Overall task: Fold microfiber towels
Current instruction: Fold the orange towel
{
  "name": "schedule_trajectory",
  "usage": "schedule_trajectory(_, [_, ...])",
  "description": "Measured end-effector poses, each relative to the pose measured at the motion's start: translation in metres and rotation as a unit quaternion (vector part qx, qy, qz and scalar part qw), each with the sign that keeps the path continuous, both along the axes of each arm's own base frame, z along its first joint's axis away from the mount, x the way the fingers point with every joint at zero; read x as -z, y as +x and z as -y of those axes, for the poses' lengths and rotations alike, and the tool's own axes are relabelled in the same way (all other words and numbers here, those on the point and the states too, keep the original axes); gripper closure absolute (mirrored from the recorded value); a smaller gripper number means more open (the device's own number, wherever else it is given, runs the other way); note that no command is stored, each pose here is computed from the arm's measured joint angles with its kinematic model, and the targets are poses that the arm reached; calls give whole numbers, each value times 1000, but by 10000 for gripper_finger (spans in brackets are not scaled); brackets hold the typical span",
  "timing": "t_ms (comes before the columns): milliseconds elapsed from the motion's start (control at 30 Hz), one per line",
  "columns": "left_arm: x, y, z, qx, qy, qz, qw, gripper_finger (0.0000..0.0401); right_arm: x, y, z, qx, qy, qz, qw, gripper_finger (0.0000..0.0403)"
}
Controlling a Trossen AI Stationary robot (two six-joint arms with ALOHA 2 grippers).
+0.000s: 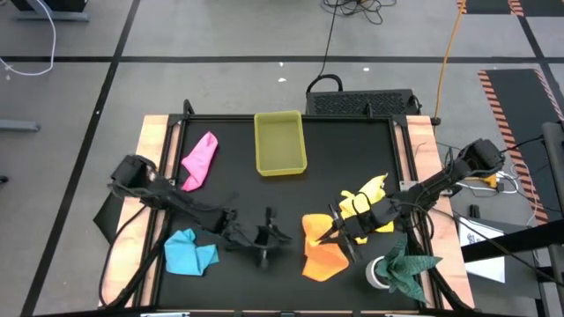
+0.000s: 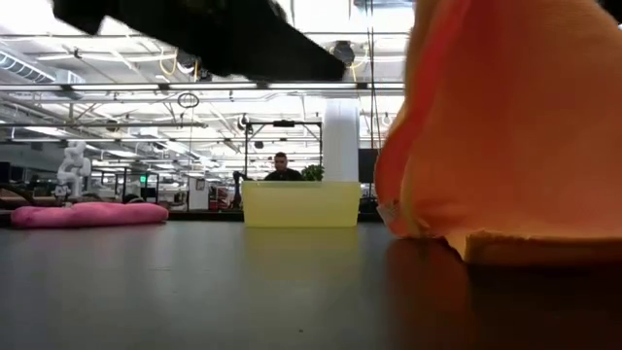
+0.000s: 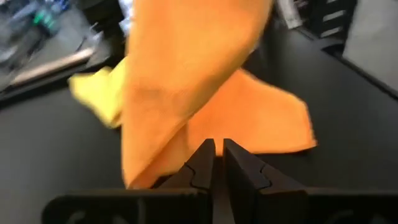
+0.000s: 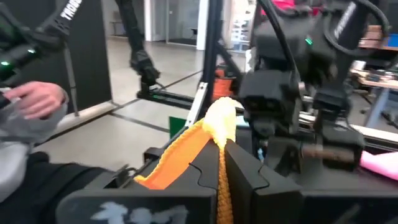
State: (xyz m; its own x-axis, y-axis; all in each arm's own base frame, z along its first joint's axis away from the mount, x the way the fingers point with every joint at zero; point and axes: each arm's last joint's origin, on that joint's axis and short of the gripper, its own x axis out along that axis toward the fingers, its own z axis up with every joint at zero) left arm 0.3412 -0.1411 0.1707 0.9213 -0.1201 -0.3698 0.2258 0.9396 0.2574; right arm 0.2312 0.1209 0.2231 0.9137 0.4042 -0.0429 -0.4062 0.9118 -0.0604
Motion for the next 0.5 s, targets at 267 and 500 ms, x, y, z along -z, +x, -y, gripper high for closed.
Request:
schedule_trajectory(267, [37, 24, -8, 2, 59, 80, 995, 288, -2, -9, -16, -35, -18, 21, 999, 398])
schedule_trajectory(500, [53, 40, -16, -9, 67, 86, 994, 177, -3, -10, -17, -36, -21, 27, 999, 397])
